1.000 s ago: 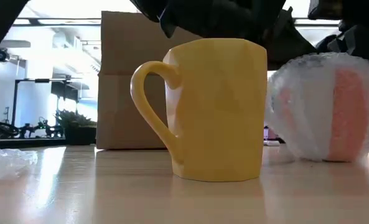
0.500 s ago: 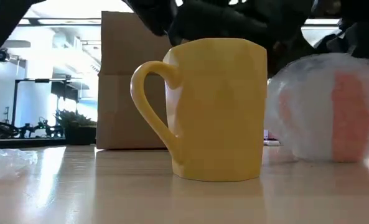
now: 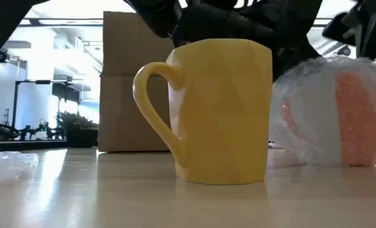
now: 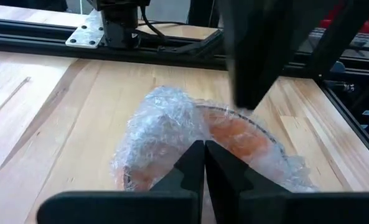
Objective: Wrap mug
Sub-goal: Wrap the orange mug in the right transparent bubble wrap
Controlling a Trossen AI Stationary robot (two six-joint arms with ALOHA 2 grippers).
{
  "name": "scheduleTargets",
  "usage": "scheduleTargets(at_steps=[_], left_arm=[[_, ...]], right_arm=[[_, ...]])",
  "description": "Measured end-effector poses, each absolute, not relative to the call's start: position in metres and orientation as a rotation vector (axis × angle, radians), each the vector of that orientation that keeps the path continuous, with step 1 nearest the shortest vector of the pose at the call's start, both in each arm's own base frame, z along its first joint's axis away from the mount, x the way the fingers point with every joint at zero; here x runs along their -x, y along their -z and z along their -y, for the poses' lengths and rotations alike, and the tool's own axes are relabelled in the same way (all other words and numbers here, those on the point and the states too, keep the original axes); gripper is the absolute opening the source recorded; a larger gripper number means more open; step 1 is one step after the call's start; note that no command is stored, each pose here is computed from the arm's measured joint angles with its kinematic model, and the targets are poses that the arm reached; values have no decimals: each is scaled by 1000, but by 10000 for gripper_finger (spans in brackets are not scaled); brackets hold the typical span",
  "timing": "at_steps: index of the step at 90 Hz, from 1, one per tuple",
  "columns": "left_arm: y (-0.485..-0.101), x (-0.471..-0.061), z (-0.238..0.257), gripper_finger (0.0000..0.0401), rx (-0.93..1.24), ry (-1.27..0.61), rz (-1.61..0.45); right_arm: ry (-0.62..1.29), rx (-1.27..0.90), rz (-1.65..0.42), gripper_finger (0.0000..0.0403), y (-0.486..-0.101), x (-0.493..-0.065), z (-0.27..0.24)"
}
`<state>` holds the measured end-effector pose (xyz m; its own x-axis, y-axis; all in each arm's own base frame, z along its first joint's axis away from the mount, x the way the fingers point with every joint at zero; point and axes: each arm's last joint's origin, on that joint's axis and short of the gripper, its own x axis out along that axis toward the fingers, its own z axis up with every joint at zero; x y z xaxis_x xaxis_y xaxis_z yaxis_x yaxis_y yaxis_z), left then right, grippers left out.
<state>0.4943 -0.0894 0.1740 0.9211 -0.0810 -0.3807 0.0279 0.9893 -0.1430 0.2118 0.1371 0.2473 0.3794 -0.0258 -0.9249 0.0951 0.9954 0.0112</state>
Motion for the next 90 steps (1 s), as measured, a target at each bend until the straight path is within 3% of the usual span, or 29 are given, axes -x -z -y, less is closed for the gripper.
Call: scheduleTargets(at_steps=[14,28,46,90], left_arm=[[-173,-494,89,0,135,56,-402],[-172,-494,89,0,135,54,-407],[-178,-493,89,0,139,62,-392],[-203,-477,90,0,71,68,-482]], right_arm=[[160,-21,-1112,0,-254,-218,-132],[200,-4,-1226,0,-224,-223,-124],[168,-22,-1327,0,-190,-230,-126],[113,-6,-1344,0,-166,-247,-128]])
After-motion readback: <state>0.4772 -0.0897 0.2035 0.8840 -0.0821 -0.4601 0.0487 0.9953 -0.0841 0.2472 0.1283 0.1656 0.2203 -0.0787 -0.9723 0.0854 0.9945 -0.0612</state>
